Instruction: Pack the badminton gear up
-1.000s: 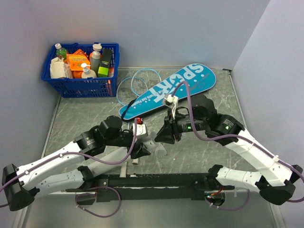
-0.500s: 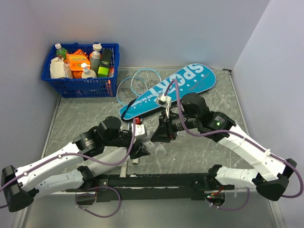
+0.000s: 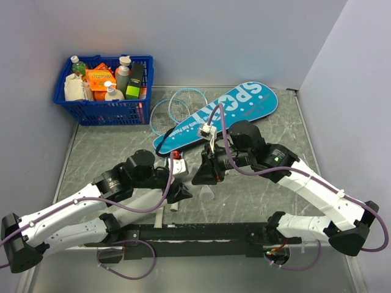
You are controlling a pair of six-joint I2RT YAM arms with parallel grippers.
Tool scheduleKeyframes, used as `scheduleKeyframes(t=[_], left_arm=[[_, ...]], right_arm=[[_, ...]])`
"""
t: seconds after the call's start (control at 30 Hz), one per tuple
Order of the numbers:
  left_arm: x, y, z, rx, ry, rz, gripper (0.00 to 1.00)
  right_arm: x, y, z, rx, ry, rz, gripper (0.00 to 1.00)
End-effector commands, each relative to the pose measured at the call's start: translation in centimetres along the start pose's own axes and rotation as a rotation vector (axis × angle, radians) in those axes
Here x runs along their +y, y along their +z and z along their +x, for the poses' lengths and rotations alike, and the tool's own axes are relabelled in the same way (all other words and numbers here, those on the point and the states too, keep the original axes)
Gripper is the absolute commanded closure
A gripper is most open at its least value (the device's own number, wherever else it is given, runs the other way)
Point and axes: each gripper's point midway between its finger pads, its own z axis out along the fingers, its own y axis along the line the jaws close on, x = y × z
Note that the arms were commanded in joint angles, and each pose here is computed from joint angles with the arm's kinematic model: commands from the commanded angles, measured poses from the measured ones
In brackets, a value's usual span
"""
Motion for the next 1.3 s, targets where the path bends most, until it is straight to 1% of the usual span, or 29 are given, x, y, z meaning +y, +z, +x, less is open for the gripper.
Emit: scheduleKeyframes(t=[0.0,0.1,0.13,0.2,0.23,0.27,0.4,0.6,0.97,1.07,1.1,1.13,1.17,1.27], left_arm=[[-0.2,-0.4,-1.0,-0.044,-0.051,-0.017,0.99],[-0.1,-0.5,-1.1,-0.047,-0.05,-0.023,0.99],[-0.1,-0.5,-1.1,-0.047,-0.052,-0.023,0.99],[-0.1,-0.5,-1.1,-0.048,-0.051,-0.023,0.99],[-0.1,-0.5,-1.1,-0.048,-0.051,-0.022,0.99],[-0.1,-0.5,-1.0,-0.047,-0.052,-0.023,0.99],[-0.1,-0.4,-0.9,-0.043,-0.054,-0.018,0.99],[-0.3,-0.5,-1.1,-0.053,-0.049,-0.011,0.99],[-0.4,-0.4,-1.1,-0.054,-0.047,-0.003,0.99],[-0.3,-0.4,-1.2,-0.055,-0.046,-0.005,0.99],[-0.4,-0.5,-1.2,-0.056,-0.047,-0.004,0.99],[-0.5,-0.4,-1.2,-0.055,-0.081,-0.003,0.99],[-0.5,-0.5,-1.3,-0.056,-0.081,-0.004,0.99],[-0.4,-0.7,-1.6,-0.067,-0.082,-0.017,0.99]], right_arm=[[0.5,0.5,-0.5,-0.014,-0.017,-0.031,0.7],[0.5,0.5,-0.6,-0.018,-0.021,-0.028,0.79],[0.5,0.5,-0.7,-0.021,-0.022,-0.02,0.85],[0.5,0.4,-0.8,-0.021,-0.023,-0.017,0.91],[0.6,0.3,-0.8,-0.021,-0.026,-0.015,0.97],[0.6,0.2,-0.9,-0.023,-0.029,-0.014,1.0],[1.0,-0.2,-0.9,-0.039,-0.042,-0.019,1.0],[3.0,-1.9,-0.9,-0.078,-0.087,-0.076,1.0],[2.8,-4.1,-1.1,-0.124,-0.099,-0.028,1.0],[1.1,-4.9,-2.1,-0.167,-0.087,0.074,1.0],[-0.1,-5.2,-2.0,-0.161,-0.067,0.134,1.0],[-1.8,-5.8,-2.5,-0.183,-0.058,0.232,1.0],[-2.9,-6.0,-2.7,-0.187,-0.046,0.282,1.0],[-9.5,-8.1,-2.9,-0.213,0.068,0.583,1.0]])
